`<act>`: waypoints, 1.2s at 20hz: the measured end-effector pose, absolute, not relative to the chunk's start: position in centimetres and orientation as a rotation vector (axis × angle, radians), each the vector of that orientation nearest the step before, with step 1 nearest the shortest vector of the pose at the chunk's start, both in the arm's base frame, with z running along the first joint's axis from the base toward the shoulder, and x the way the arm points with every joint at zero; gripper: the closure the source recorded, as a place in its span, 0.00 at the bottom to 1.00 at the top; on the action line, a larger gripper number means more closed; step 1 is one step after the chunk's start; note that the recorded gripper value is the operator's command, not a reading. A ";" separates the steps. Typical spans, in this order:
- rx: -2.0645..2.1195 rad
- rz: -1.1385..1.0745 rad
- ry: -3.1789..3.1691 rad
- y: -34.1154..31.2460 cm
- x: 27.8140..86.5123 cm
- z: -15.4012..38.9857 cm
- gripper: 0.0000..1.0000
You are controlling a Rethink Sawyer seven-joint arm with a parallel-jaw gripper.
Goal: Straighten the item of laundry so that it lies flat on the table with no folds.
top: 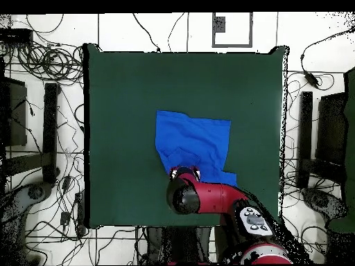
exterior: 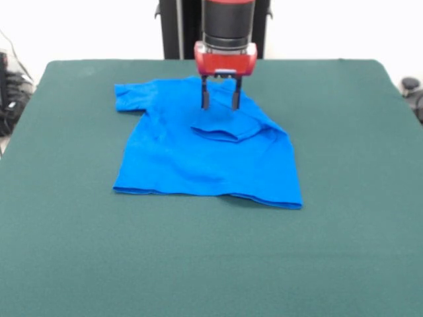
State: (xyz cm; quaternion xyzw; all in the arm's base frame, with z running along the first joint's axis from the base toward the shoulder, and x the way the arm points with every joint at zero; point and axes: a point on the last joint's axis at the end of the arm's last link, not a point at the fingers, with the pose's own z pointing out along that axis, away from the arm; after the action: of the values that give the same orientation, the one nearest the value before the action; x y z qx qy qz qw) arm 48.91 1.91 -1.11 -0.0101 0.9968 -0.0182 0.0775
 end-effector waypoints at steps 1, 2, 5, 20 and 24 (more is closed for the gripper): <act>-0.030 -0.055 2.985 1.9 49.0 -1.3 0.00; -0.030 -0.055 2.985 1.8 49.1 -1.4 0.00; -0.026 -0.056 2.984 1.7 49.3 -1.6 0.00; -0.023 -0.039 3.021 1.8 48.5 -4.0 0.00; -0.023 -0.039 3.021 1.8 48.5 -4.0 0.00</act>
State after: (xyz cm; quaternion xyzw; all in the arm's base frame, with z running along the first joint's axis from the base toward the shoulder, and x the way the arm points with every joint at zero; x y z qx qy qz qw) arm 48.50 1.83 -4.02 -0.0075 0.9981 -0.0128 0.0603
